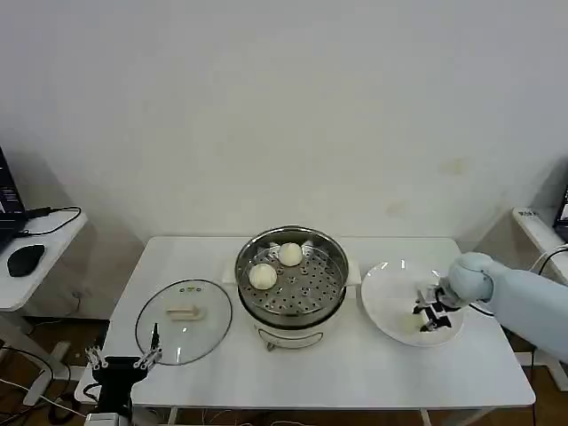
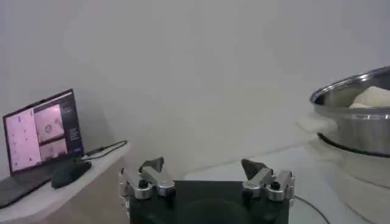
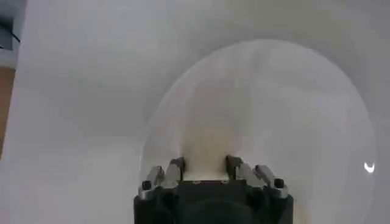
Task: Take steamed baozi put them in steamer then cover it.
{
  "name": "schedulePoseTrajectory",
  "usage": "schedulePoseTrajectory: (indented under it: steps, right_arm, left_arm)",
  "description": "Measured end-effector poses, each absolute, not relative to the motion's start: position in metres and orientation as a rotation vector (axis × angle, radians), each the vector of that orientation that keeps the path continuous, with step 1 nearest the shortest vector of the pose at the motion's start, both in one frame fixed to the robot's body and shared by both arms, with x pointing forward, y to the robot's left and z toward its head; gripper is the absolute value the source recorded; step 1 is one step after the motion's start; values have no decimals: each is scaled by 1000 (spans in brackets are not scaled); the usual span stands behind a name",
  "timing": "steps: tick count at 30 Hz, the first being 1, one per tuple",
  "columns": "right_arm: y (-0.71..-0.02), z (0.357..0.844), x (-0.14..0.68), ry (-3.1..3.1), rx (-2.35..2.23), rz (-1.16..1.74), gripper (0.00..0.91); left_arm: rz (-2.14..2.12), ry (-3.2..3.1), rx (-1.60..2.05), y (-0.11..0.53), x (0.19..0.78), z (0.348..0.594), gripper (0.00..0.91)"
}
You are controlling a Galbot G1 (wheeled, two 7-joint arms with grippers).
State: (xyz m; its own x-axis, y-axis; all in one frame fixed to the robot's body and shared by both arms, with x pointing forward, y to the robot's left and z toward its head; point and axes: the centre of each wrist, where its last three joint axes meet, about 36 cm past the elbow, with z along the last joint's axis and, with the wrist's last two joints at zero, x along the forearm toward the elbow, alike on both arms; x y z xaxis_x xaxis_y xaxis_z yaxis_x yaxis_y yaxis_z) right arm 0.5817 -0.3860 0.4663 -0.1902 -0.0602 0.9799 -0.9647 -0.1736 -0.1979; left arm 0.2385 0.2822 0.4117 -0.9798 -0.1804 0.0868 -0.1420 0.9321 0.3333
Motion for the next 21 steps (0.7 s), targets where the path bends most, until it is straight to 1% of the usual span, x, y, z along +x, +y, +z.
schedulePoseTrajectory:
  steps: [5, 13, 17, 21]
  right_arm:
    - [-389, 495, 586, -1331, 1257, 1491, 464]
    - [-384, 565, 601, -1420, 1239, 1562, 474]
    - [-365, 609, 610, -1469, 1242, 1628, 474]
    - [-331, 648, 618, -1499, 1272, 1705, 474]
  left_arm:
    - [-503, -2977, 247, 283, 240, 412, 907]
    - [-501, -2980, 244, 286, 243, 412, 907]
    - [-502, -2979, 249, 290, 245, 413, 907]
    - [-493, -2978, 253, 291, 247, 414, 907]
